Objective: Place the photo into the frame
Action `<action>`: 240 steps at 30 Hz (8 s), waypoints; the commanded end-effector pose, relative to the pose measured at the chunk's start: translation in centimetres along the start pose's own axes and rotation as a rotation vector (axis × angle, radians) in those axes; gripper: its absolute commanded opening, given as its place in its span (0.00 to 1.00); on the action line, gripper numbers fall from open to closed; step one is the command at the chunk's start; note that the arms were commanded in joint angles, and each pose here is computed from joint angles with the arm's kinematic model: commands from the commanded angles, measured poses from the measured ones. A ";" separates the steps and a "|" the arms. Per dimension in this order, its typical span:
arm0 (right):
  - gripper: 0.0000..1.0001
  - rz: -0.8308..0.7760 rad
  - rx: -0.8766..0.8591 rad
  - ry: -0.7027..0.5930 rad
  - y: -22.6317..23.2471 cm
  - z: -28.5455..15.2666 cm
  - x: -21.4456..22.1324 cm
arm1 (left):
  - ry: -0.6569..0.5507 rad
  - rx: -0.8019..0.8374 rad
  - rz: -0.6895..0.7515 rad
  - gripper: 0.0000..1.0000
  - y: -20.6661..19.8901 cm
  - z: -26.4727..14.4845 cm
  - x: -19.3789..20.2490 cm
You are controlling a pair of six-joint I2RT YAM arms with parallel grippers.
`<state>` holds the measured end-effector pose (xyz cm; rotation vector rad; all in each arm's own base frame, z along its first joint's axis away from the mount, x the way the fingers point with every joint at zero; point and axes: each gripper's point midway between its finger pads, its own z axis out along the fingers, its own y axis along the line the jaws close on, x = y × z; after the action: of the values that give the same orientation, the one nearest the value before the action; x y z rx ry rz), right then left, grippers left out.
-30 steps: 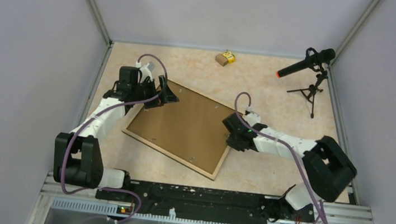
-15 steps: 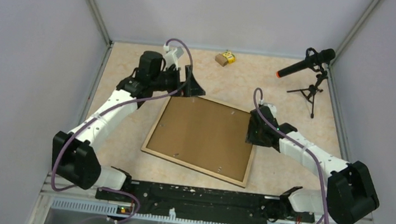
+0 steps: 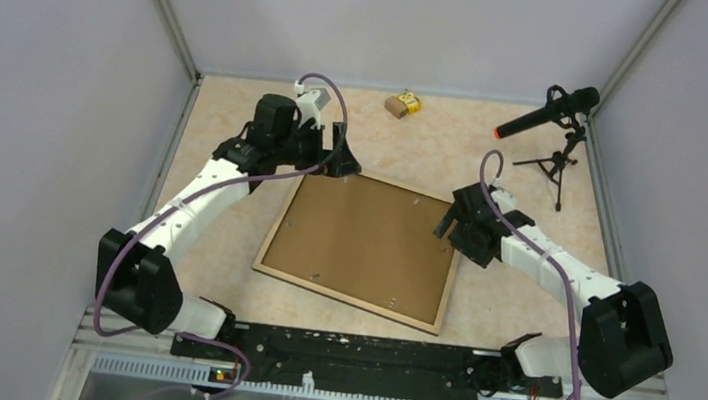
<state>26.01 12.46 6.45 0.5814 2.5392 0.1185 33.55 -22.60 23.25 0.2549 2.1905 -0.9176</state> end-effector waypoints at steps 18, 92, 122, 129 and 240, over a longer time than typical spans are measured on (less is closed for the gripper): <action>0.77 0.309 0.102 0.064 0.5 1.3 1.0 | 0.028 0.048 0.006 0.98 -0.2 0.6 0.2; 0.19 -0.175 0.201 -0.168 -2.1 7.6 -2.3 | 0.025 0.070 -0.001 0.98 -0.4 0.2 0.2; 0.59 -0.178 -0.018 -0.031 -0.3 4.1 0.6 | 0.025 0.074 -0.010 0.98 -0.3 0.4 0.5; 0.36 -0.281 -0.002 -0.007 0.0 5.5 0.5 | 0.020 0.081 -0.006 0.98 -0.4 0.3 0.4; 0.00 -0.294 0.281 -0.037 -4.3 5.5 -1.6 | 0.048 0.097 -0.054 0.98 -0.1 0.6 0.9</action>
<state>28.98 9.21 3.35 0.6300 2.5308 -0.2721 32.57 -23.05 22.05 0.2580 2.2441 -1.0514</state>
